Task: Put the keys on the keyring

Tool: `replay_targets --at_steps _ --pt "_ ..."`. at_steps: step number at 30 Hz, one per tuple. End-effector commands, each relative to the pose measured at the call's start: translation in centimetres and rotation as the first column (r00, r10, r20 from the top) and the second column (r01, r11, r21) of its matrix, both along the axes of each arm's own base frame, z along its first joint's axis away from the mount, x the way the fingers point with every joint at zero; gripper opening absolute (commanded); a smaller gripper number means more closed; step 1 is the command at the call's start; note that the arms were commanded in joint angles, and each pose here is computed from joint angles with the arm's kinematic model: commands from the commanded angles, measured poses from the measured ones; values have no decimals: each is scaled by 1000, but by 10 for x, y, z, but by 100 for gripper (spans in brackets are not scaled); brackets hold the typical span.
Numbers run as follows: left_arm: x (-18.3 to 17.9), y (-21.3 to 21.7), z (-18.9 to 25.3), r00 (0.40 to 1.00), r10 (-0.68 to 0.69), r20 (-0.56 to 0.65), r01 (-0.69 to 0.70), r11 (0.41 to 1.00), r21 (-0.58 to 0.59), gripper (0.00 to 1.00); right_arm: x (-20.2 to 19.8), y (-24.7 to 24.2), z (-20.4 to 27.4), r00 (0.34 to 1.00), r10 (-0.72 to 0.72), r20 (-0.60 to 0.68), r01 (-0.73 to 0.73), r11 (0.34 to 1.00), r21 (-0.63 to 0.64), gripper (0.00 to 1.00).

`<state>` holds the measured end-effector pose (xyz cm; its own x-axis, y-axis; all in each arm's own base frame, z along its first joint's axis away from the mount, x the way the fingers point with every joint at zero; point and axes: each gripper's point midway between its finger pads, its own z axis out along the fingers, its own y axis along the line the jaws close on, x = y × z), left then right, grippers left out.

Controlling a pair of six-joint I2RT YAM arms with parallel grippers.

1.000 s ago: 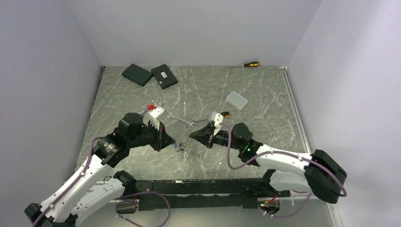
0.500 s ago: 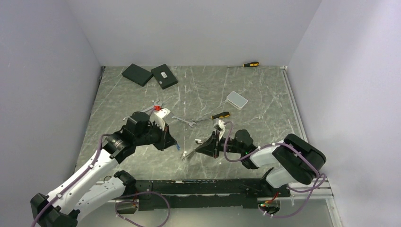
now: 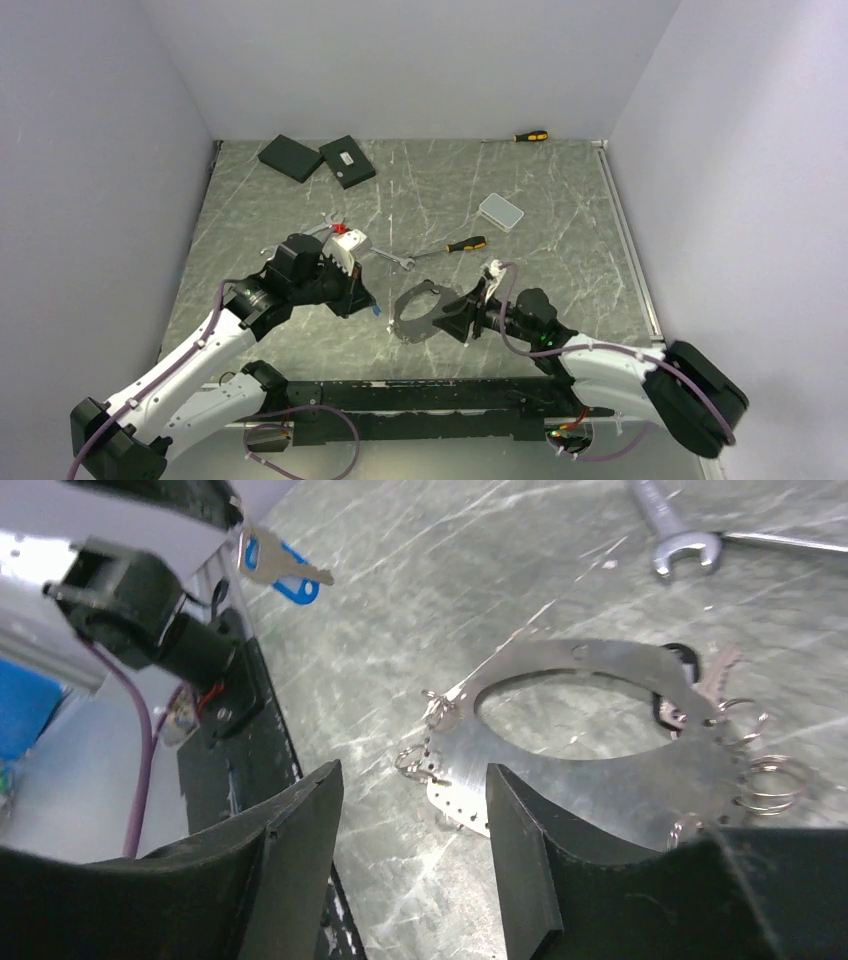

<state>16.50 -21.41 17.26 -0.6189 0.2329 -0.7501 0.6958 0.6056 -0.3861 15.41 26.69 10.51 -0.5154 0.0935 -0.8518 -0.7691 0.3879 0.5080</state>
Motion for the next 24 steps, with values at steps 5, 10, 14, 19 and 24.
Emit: replay_targets --at_steps 5,10,14,19,24 --pt "10 -4 13 995 -28 94 29 1000 -7 0 37 -52 -8 906 -411 -102 395 907 -147 66" --pt "18 -3 4 995 -29 95 25 999 37 0 40 -67 -15 837 -529 -139 483 834 -267 83" --pt "28 1 -4 994 -13 108 3 995 98 0 32 -49 -17 879 -475 -44 429 827 -364 81" --pt "43 2 -10 991 11 132 -28 990 135 0 34 -20 -10 908 -418 -28 375 840 -393 71" --pt "49 2 -21 994 2 113 -23 984 179 0 29 7 4 919 -381 -102 336 892 -304 65"
